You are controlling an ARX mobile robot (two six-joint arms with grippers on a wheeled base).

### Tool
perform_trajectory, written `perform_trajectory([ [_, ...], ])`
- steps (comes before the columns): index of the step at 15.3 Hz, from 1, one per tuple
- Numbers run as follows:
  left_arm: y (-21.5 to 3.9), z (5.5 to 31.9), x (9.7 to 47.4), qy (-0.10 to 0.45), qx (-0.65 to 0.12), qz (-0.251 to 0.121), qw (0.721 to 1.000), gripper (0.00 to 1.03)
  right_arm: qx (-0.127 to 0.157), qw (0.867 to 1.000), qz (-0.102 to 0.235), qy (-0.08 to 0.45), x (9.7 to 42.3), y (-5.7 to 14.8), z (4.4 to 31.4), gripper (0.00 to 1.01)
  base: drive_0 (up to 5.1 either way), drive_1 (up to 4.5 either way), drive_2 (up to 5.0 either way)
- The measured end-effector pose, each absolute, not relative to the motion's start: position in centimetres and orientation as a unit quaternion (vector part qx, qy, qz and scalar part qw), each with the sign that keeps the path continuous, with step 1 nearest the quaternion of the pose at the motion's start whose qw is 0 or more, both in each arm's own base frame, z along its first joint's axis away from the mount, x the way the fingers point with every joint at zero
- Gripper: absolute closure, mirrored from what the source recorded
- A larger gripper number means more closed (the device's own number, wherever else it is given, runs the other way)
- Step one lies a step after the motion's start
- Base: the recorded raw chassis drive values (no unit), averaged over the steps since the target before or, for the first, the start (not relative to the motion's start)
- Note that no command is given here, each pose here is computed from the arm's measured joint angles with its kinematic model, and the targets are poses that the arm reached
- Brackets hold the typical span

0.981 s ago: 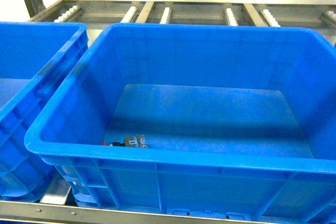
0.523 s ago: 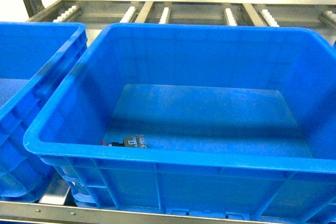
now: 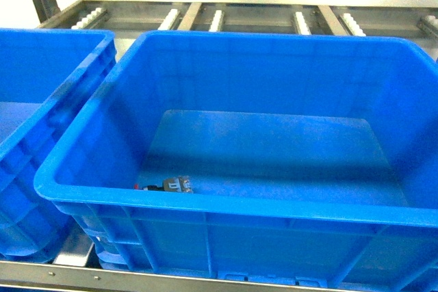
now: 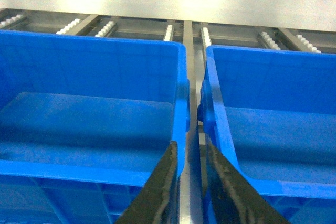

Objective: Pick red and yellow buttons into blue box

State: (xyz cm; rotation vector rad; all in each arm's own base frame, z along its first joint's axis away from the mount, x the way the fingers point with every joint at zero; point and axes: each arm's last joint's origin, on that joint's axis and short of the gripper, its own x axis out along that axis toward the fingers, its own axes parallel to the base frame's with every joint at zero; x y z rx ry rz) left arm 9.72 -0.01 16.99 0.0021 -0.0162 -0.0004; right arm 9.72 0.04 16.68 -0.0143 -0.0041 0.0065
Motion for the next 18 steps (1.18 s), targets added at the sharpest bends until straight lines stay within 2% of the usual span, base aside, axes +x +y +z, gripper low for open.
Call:
perform_trajectory([
  [2, -0.01, 16.70, 9.74, 0.002, 0.001, 0.000, 1.000, 0.71, -0.007, 1.000, 0.001, -0.002, 9.72, 0.01, 16.67, 0.58, 0.0, 0.00, 0.0],
  [3, -0.01, 16.73, 9.74, 0.000, 0.001, -0.001, 1.000, 0.53, -0.007, 1.000, 0.002, -0.002, 9.72, 0.01, 16.67, 0.42, 0.0, 0.00, 0.0],
  [4, -0.01, 16.73, 9.74, 0.000, 0.001, 0.000, 1.000, 0.42, -0.007, 1.000, 0.002, -0.002, 9.72, 0.01, 16.68, 0.31, 0.0, 0.00, 0.0],
  [5, -0.01, 16.73, 9.74, 0.000, 0.001, 0.000, 1.000, 0.27, -0.007, 1.000, 0.002, -0.002, 9.72, 0.01, 16.67, 0.14, 0.0, 0.00, 0.0],
  [6, -0.01, 16.73, 9.74, 0.000, 0.001, 0.000, 1.000, 0.16, -0.007, 1.000, 0.002, -0.002, 9.72, 0.01, 16.67, 0.05, 0.0, 0.00, 0.0],
  [7, -0.01, 16.73, 9.74, 0.000, 0.001, -0.001, 1.000, 0.05, -0.007, 1.000, 0.002, -0.002, 9.72, 0.01, 16.67, 0.02, 0.0, 0.00, 0.0],
  [18, -0.01, 16.73, 9.74, 0.000, 0.001, 0.000, 1.000, 0.05, -0.007, 1.000, 0.001, -0.002, 9.72, 0.01, 16.67, 0.03, 0.0, 0.00, 0.0],
])
